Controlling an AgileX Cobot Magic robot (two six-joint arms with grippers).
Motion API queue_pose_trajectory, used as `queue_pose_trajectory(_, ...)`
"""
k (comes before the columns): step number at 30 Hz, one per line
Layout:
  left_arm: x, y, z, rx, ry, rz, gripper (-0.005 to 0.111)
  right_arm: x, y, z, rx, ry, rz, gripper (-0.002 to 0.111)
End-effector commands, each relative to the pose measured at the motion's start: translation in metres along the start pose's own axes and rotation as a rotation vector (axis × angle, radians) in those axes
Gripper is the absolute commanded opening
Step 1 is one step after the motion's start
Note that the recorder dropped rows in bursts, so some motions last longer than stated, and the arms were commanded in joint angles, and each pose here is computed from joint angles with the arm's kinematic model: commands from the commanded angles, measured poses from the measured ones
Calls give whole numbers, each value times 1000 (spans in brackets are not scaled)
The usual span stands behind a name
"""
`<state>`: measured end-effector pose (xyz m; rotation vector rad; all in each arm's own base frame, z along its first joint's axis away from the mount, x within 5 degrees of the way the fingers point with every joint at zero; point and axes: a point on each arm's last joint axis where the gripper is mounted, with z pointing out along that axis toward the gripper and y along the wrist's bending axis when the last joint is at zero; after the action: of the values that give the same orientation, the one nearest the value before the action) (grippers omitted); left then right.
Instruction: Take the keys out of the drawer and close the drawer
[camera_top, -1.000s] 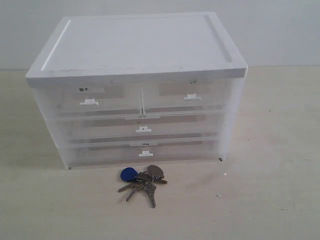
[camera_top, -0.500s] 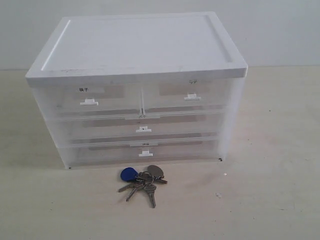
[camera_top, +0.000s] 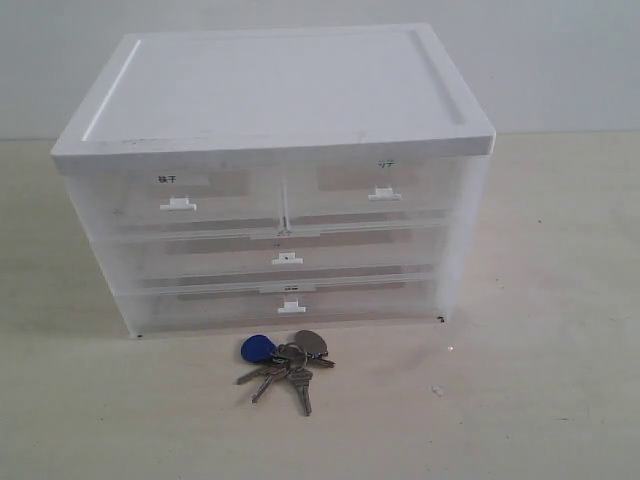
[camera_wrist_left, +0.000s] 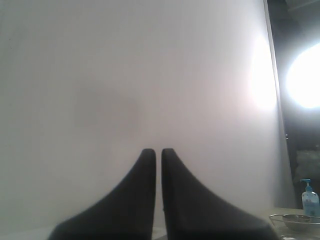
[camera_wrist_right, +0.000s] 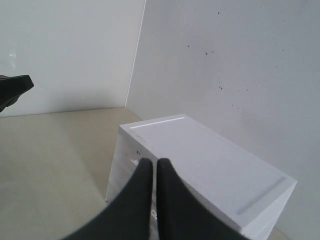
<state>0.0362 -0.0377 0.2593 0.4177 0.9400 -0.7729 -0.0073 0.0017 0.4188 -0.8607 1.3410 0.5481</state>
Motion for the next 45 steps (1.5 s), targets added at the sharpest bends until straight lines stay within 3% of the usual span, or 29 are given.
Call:
queue_pose_trajectory(1, 1, 0, -1, 5, 0, -9, 4, 0, 0, -2, 0, -4, 6, 0)
queue_pose_trajectory(7, 10, 2, -8, -43, 122, 37, 4, 0, 0, -2, 0, -2, 6, 0)
queue_pose_trajectory(9, 18, 5, -13, -98, 220, 67, 4, 0, 0, -2, 0, -2, 6, 0)
queue_pose_trajectory(12, 29, 12, -18, -224, 358, 155, 4, 0, 0, -2, 0, -2, 6, 0)
queue_pose_trajectory(17, 31, 20, -22, -369, 407, 280, 4, 0, 0, -2, 0, -2, 6, 0)
queue_pose_trajectory(23, 39, 34, -35, -632, 553, 283, 4, 0, 0, -2, 0, -2, 6, 0)
queue_pose_trajectory(34, 52, 38, -51, -766, 771, 270, 4, 0, 0, -2, 0, -2, 6, 0)
queue_pose_trajectory(45, 52, 40, -53, -839, 758, 234, 4, 0, 0, -2, 0, -2, 6, 0)
